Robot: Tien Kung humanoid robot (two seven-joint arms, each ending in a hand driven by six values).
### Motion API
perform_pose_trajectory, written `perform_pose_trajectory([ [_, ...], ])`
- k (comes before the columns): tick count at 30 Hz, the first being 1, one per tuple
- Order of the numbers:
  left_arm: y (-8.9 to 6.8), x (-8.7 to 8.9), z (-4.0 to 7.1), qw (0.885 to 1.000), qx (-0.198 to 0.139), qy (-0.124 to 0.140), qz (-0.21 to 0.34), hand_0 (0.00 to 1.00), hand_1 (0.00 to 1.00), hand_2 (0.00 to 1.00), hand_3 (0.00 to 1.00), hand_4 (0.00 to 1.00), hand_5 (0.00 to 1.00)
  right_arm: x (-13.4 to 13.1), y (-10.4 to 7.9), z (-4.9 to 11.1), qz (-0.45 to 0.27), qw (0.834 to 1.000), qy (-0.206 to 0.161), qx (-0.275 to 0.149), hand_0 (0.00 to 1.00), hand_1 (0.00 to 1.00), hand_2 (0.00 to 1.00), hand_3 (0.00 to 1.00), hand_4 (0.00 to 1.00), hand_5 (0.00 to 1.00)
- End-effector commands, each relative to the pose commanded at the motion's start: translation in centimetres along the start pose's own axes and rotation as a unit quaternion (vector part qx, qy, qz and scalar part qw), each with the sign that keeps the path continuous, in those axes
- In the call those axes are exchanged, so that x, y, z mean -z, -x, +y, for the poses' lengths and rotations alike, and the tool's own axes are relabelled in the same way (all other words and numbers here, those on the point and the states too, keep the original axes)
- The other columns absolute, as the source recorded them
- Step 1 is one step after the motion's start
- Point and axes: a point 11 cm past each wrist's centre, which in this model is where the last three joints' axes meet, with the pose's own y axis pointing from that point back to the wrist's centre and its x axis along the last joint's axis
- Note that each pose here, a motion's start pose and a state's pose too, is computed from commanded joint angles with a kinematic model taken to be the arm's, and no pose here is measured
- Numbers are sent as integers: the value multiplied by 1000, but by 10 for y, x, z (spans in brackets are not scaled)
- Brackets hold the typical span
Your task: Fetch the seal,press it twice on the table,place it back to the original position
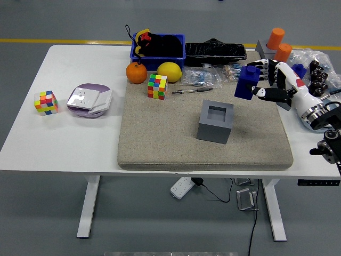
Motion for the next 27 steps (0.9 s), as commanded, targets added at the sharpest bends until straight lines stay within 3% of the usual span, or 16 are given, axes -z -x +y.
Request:
perform_pose_trajectory([
  [8,1,0,0,1000,2,1,0,814,819,790,841,792,395,-29,-7,13,1,999,38,-17,512,417,431,495,595,2],
  [27,1,1,0,1000,1,-1,-6,813,818,790,840,792,395,-86,23,38,5,993,118,7,510,411,425,486,605,2],
])
